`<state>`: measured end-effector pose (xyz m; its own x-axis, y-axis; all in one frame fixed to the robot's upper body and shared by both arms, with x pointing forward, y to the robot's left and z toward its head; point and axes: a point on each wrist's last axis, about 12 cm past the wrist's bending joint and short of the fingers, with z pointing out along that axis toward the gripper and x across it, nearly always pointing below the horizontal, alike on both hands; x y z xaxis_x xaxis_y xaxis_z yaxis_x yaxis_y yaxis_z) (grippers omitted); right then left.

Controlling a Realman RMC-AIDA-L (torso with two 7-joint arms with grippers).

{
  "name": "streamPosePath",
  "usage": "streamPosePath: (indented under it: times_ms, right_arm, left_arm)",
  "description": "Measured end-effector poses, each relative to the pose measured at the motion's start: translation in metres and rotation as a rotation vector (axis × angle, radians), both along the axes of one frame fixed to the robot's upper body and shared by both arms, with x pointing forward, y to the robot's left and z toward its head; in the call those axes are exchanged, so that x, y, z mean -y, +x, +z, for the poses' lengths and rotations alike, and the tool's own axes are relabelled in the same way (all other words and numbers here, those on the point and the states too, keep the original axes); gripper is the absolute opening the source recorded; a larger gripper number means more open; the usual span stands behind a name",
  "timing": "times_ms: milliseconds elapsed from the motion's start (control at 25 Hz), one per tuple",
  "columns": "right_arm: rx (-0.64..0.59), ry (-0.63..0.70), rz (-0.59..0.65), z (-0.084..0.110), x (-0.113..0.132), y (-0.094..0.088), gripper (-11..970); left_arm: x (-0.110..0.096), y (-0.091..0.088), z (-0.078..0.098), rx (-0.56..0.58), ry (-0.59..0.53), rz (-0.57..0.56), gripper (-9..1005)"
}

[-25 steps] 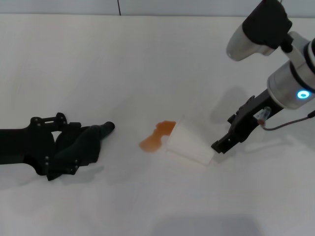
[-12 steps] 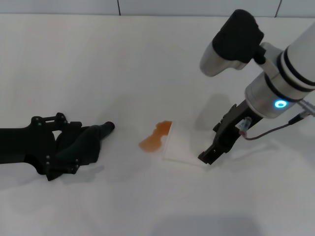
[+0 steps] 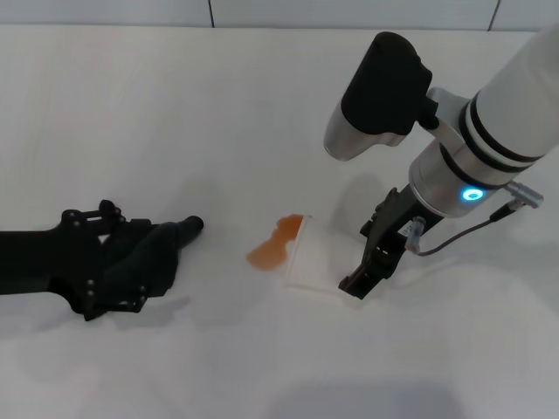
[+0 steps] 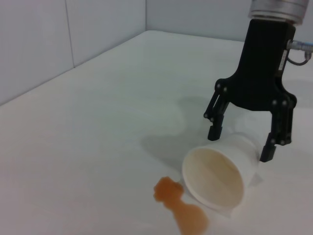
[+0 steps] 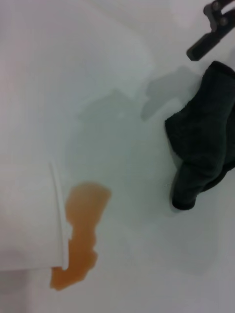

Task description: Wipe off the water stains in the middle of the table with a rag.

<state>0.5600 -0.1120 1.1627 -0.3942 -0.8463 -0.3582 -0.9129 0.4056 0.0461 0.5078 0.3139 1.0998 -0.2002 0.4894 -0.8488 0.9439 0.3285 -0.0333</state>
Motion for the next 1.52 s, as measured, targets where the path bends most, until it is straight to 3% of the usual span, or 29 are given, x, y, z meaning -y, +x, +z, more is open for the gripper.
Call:
streamPosePath:
  times_ms: [1000, 1320, 1520]
  right_arm:
    - [0.030, -0.023, 0.040, -0.015, -0.013, 0.007, 874]
    - [0.019, 0.032, 0.047, -0.011, -0.012, 0.006, 712]
    - [0.041, 0.157, 0.010, 0.001, 0.020, 0.007, 672]
  left_arm:
    - [0.001, -0.003, -0.004, -0.004, -0.009, 0.003, 845]
    - [-0.001, -0.003, -0.003, 0.009, -0.007, 0.004, 845]
    - [-0.001, -0.004, -0.004, 0.011, -0.012, 0.006, 845]
